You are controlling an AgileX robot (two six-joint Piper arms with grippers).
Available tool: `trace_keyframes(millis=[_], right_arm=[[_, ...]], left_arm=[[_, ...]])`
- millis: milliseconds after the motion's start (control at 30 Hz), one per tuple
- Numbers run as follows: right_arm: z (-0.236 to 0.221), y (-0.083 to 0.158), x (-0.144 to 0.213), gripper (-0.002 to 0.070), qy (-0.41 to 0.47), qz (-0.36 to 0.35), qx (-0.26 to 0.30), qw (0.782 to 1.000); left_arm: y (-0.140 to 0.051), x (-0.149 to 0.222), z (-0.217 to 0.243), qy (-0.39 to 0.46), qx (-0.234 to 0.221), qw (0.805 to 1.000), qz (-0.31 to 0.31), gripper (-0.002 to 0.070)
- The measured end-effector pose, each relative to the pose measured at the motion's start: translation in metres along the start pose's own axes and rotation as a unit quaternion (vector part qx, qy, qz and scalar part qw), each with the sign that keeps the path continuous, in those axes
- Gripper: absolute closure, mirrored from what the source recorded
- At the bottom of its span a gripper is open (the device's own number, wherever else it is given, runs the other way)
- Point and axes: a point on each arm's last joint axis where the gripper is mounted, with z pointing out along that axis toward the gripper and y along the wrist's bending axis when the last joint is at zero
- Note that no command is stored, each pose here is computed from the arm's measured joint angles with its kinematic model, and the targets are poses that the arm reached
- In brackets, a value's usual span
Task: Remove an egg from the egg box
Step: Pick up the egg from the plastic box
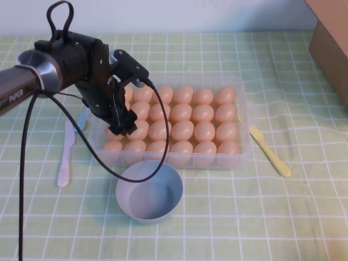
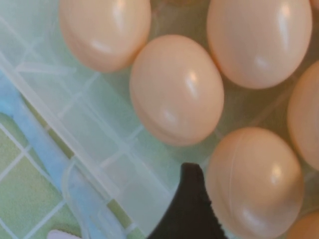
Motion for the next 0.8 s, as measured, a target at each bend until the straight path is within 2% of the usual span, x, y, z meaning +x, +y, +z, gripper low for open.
trace_keyframes(millis=[800], right_arm=[[0.0000, 0.0000, 0.0000, 0.0694, 0.000, 0.000, 0.000, 1.000]], left_arm=[[-0.0012, 0.0028, -0.0001, 0.015, 0.006, 1.000, -0.001, 0.0169]])
